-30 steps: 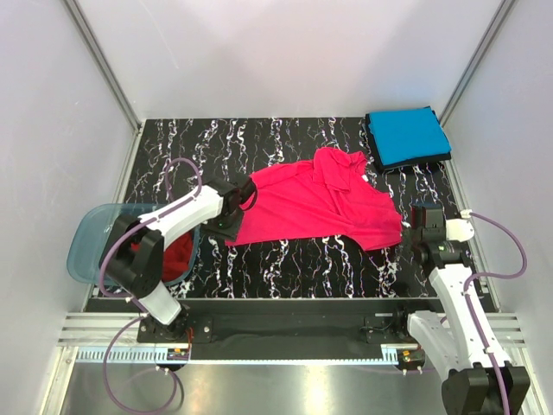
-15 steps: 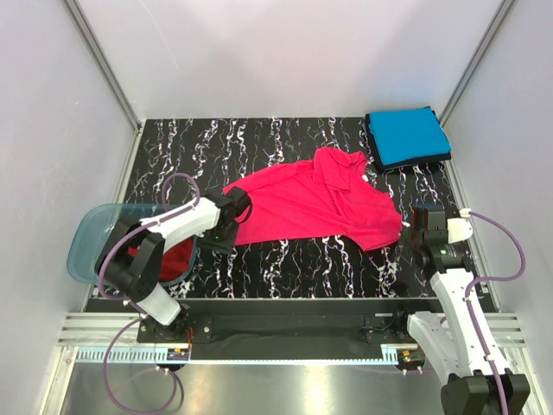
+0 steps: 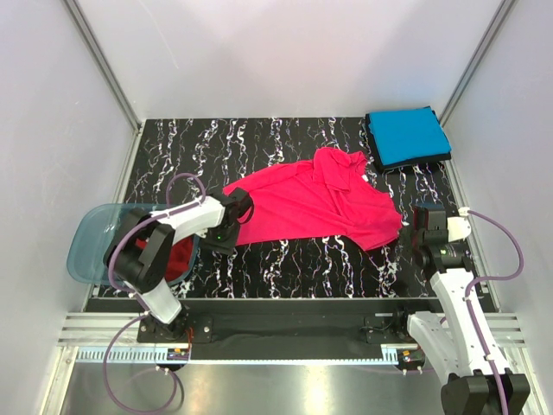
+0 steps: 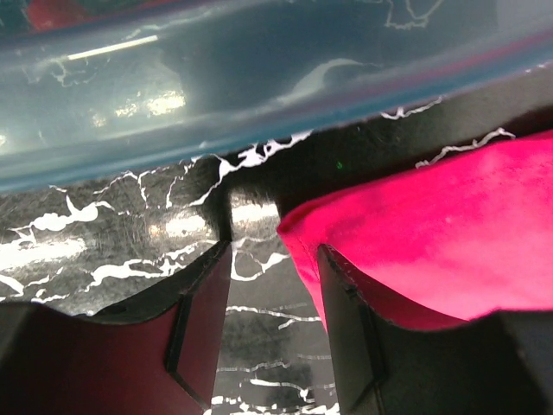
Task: Fold and stack the t-shirts
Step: Flatten the tshirt out
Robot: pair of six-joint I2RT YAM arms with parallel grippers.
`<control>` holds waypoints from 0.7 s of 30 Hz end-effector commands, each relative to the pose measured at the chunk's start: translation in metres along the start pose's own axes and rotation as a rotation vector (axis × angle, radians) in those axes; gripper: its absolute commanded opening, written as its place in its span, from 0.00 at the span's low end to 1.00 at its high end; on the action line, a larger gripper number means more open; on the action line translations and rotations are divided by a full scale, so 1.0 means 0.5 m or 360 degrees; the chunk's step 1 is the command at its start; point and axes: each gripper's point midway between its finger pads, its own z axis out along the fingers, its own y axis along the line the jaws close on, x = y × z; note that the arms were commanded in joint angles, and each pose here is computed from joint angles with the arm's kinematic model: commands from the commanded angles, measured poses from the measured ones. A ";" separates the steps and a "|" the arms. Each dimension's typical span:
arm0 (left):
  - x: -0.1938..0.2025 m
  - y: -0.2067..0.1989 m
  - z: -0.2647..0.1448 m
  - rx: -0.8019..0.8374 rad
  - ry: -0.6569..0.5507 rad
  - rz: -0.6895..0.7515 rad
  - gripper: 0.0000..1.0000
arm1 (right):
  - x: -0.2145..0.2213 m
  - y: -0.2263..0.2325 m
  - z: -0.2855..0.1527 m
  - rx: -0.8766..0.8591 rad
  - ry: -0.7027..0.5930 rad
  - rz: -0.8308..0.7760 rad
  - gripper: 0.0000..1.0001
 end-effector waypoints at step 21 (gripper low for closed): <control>-0.054 -0.108 -0.029 0.0465 -0.0127 0.0059 0.00 | 0.013 0.037 -0.002 -0.0129 0.0079 -0.0063 0.00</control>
